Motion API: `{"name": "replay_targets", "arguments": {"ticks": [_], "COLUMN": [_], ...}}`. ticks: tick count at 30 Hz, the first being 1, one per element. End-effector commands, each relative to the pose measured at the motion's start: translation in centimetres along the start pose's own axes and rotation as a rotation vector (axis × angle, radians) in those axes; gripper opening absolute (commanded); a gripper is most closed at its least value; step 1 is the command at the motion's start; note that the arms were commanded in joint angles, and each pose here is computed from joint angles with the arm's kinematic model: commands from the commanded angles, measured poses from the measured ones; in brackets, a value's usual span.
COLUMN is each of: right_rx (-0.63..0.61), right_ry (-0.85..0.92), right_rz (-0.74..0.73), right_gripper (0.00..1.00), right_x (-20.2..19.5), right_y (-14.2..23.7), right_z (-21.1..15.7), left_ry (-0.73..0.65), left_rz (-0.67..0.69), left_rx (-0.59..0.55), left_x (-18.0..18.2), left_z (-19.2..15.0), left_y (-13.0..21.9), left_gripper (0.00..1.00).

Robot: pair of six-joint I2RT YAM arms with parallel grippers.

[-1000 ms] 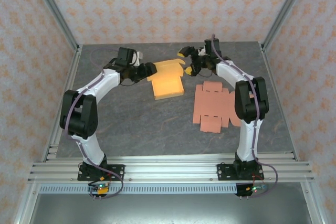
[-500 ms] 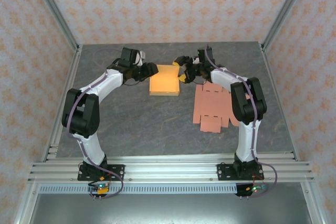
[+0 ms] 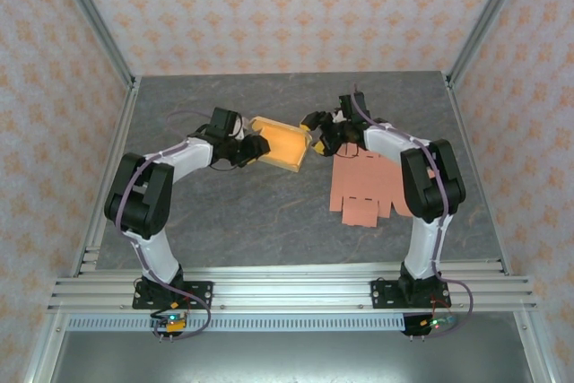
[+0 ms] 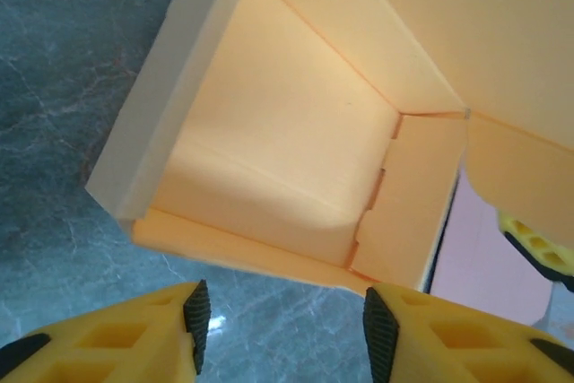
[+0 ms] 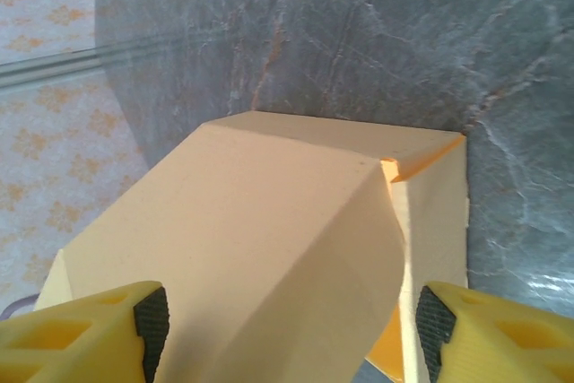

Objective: Fold the paper box

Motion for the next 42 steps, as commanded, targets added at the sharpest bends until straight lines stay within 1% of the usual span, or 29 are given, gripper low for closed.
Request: {"name": "replay_targets", "arguments": {"ticks": [1, 2, 5, 6, 7, 8, 9, 10, 12, 15, 17, 19, 20, 24, 27, 31, 33, 36, 42], "right_rx": [-0.025, -0.028, -0.046, -0.040, -0.028, -0.018, -0.005, 0.011, 0.030, -0.002, -0.017, -0.013, -0.010, -0.002, -0.011, -0.002, -0.005, -0.006, -0.009], "right_ry": [0.040, 0.033, -0.012, -0.041, -0.066, -0.108, -0.158, -0.214, -0.314, -0.391, -0.398, -0.406, -0.412, -0.431, -0.442, -0.450, -0.459, -0.457, -0.449], "right_rz": [-0.030, -0.043, -0.083, -0.092, -0.080, -0.058, -0.041, -0.007, 0.058, 0.130, 0.130, 0.132, 0.141, 0.158, 0.153, 0.161, 0.162, 0.159, 0.115], "right_gripper": [0.80, 0.83, 0.90, 0.91, 0.92, 0.93, 0.93, 0.93, 0.93, 0.93, 0.93, 0.93, 0.92, 0.90, 0.88, 0.87, 0.86, 0.85, 0.82], "right_x": [1.2, 1.4, 1.5, 1.4, 1.6, 1.9, 2.1, 2.6, 3.3, 4.2, 4.3, 4.5, 4.7, 5.0, 4.7, 4.8, 4.7, 4.6, 2.9], "right_y": [1.9, 2.2, 3.4, 3.7, 3.7, 3.8, 3.7, 3.5, 3.1, 3.1, 3.0, 2.6, 2.4, 1.6, 1.3, 0.7, 0.5, 0.3, -0.3], "right_z": [-0.3, -0.2, 0.2, 0.3, 0.3, 0.3, 0.2, 0.0, -0.1, 0.4, 0.8, 1.0, 1.1, 1.4, 1.5, 1.3, 1.2, 1.2, 0.7], "left_ry": [-0.091, -0.114, -0.210, -0.237, -0.253, -0.242, -0.222, -0.171, -0.020, 0.170, 0.255, 0.300, 0.317, 0.320, 0.332, 0.355, 0.361, 0.357, 0.342], "left_rz": [-0.121, -0.110, -0.052, -0.029, 0.008, 0.029, 0.014, -0.012, -0.044, -0.050, -0.075, -0.115, -0.125, -0.165, -0.201, -0.213, -0.219, -0.221, -0.199], "left_rx": [-0.103, -0.126, -0.212, -0.243, -0.277, -0.297, -0.299, -0.298, -0.285, -0.207, -0.162, -0.157, -0.137, -0.109, -0.078, -0.031, -0.027, -0.021, -0.003], "left_x": [-5.1, -5.6, -6.4, -6.4, -6.0, -5.5, -5.5, -5.5, -5.4, -5.3, -5.5, -5.9, -5.6, -7.0, -7.8, -7.7, -7.7, -7.5, -6.4], "left_z": [1.6, 2.1, 3.7, 4.3, 5.1, 5.9, 6.7, 7.7, 9.4, 10.9, 11.6, 12.2, 12.2, 11.5, 10.4, 9.0, 8.6, 8.1, 6.9], "left_y": [5.8, 7.3, 11.2, 11.9, 12.5, 12.6, 12.5, 12.2, 11.1, 8.3, 6.4, 5.3, 4.0, 3.2, 2.4, 0.8, 0.7, 0.7, 0.4], "left_gripper": [0.64, 0.70, 0.79, 0.84, 0.93, 1.00, 1.00, 1.00, 1.00, 0.99, 0.95, 0.86, 0.82, 0.75, 0.64, 0.53, 0.50, 0.49, 0.43]}}
Point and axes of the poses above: each hand's point on the last joint's axis, 136 mm out from that joint toward the fingers, its own y axis back along the fingers, its own x axis along the line the jaws close on, z = x × y, the point moved 1 cm from there along y, back along the fingers, and after that the axes turned 7 degrees about y, right-handed, at the moved point
